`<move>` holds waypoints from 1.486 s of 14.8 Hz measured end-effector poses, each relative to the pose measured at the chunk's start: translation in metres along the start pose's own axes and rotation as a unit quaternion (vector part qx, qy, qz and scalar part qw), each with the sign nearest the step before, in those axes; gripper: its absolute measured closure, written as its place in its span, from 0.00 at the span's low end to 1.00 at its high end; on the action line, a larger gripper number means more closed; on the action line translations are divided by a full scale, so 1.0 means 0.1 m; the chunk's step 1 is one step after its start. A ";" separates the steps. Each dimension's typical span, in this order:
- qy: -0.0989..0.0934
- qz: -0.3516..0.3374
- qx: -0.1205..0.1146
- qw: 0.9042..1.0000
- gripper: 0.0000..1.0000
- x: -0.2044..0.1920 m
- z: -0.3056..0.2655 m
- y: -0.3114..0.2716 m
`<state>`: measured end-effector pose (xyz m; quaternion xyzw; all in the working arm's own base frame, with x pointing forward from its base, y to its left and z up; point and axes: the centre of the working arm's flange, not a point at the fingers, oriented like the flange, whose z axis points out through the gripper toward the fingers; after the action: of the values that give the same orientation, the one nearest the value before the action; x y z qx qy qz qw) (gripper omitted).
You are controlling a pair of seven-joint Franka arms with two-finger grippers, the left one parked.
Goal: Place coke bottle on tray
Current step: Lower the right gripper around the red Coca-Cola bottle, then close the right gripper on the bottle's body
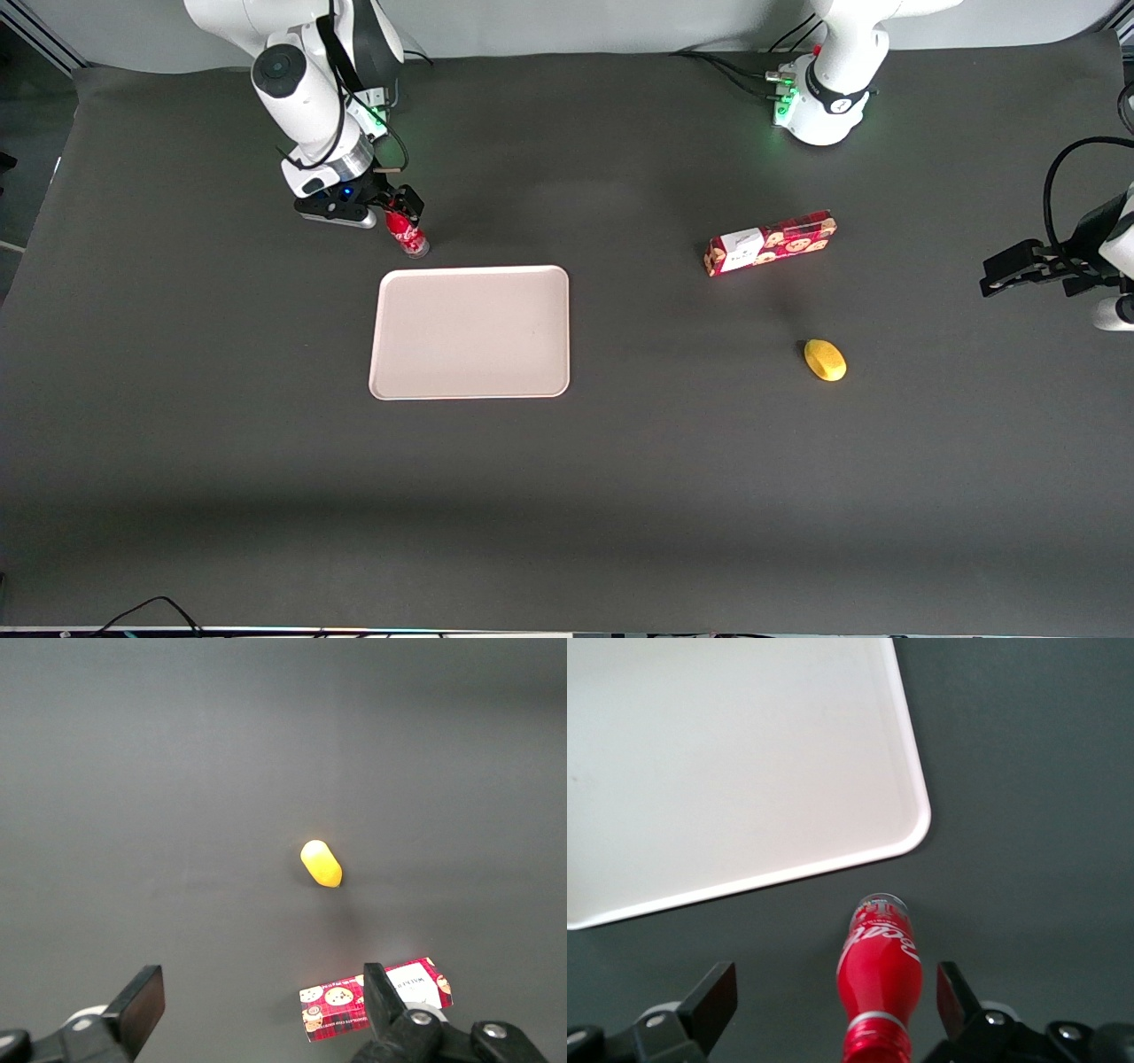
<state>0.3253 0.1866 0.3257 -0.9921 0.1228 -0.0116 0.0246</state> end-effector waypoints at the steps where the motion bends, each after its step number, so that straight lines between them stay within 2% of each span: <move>1: -0.003 -0.001 -0.004 1.000 0.00 -0.03 0.04 0.02; 7: -0.015 0.018 -0.023 0.999 0.00 -0.18 0.17 -0.01; 11: -0.017 0.022 -0.025 0.999 0.00 -0.19 0.18 0.00; 14: -0.017 0.022 -0.025 0.999 0.06 -0.19 0.18 0.00; 15: -0.019 0.022 -0.026 0.999 0.15 -0.19 0.18 0.00; 19: -0.027 0.021 -0.030 0.999 0.59 -0.20 0.18 -0.01; 20: -0.028 0.021 -0.030 0.999 0.64 -0.20 0.17 -0.01; 22: -0.028 0.021 -0.030 0.999 0.64 -0.20 0.17 -0.01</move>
<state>0.3066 0.1937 0.3084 -0.9895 0.1435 0.0202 -0.0014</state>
